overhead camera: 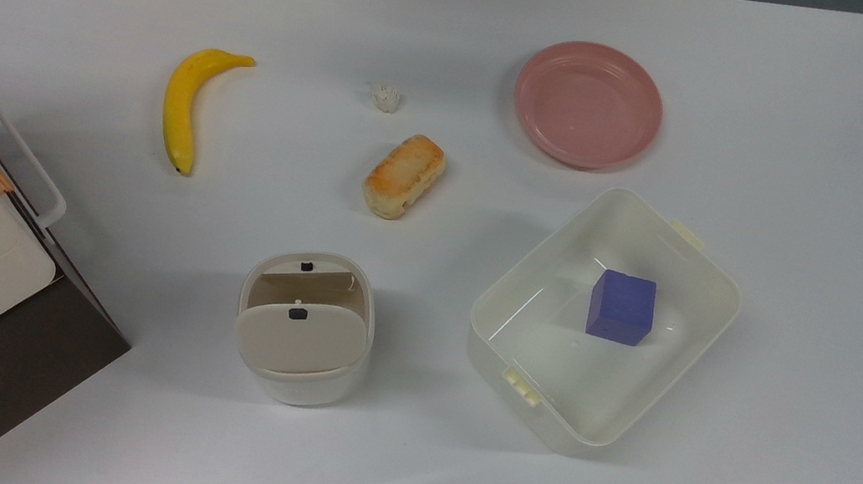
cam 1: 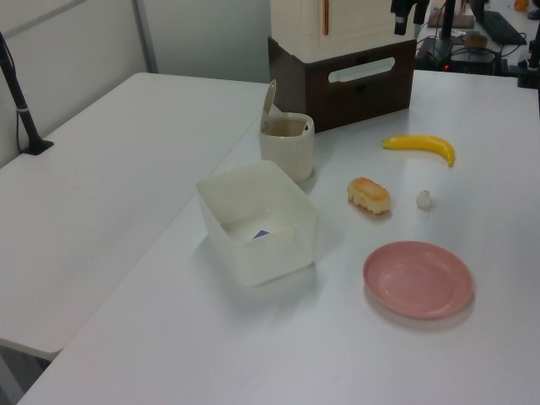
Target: Grab it up and put it in the trash
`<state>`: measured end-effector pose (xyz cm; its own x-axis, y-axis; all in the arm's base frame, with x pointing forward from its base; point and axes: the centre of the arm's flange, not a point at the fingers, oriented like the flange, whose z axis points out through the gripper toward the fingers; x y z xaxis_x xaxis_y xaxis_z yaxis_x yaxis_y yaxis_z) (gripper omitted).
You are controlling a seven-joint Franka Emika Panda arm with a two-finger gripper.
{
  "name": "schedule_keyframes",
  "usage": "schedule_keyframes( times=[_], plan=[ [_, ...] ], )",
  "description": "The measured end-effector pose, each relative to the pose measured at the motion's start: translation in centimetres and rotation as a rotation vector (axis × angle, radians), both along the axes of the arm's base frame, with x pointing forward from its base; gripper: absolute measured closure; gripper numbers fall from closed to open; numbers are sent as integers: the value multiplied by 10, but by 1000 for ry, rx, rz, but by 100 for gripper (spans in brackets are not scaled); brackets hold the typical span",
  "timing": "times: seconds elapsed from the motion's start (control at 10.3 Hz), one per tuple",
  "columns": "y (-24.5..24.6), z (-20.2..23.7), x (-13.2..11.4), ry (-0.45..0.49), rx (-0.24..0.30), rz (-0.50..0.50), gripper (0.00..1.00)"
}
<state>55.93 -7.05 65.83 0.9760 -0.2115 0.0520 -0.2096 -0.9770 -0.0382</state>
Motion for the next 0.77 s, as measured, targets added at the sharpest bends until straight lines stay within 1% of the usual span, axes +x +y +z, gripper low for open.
schedule_keyframes(
  times=[0.77],
  plan=[
    [-1, -2, 0, 5, 1, -5, 0]
  ],
)
